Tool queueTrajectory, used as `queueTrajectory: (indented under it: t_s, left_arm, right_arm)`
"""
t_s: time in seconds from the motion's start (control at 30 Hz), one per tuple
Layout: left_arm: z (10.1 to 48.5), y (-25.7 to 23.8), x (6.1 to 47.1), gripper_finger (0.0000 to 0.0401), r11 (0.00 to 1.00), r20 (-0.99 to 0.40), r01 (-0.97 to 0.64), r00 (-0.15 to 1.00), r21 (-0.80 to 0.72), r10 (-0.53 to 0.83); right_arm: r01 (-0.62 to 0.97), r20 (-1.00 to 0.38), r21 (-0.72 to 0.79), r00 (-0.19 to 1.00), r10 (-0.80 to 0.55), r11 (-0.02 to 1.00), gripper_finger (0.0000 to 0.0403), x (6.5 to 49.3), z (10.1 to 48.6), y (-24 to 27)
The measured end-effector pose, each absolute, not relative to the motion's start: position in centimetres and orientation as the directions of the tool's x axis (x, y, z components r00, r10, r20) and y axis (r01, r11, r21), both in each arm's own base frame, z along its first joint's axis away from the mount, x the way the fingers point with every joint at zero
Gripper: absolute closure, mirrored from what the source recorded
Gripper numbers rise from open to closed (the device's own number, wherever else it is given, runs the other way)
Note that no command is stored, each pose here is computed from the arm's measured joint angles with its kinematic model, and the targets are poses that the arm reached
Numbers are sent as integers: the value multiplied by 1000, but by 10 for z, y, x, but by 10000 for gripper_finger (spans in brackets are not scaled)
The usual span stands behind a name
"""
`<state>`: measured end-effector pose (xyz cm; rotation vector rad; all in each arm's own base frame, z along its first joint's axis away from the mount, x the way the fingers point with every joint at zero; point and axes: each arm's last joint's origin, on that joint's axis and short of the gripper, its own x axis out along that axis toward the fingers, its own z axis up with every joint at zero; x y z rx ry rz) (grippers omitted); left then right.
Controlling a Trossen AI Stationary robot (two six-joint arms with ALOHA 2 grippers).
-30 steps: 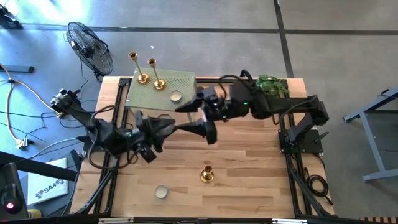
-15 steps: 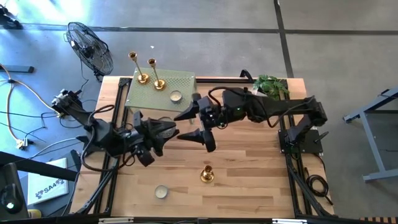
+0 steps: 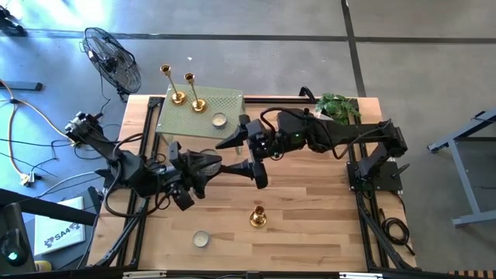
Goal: Pick & Place candle stick holders
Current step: Put the right blue patterned round candle on the shelf
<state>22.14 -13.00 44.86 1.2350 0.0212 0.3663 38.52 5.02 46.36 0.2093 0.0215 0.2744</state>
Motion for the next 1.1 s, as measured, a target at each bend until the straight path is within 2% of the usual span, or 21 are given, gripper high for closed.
queueTrajectory:
  t_s: [0.2,0.67,1.1]
  left_arm:
    - [448,-117,230,233,322,184,-282,935,904,302]
    - [439,-114,249,233,303,180,-254,951,919,252]
    - [436,-107,258,233,346,184,-249,960,904,211]
  right_arm:
    - [-240,5,199,970,244,950,91,387,462,49]
    - [-288,-16,202,955,297,936,91,391,457,52]
    - [-315,-17,204,945,325,927,91,391,457,52]
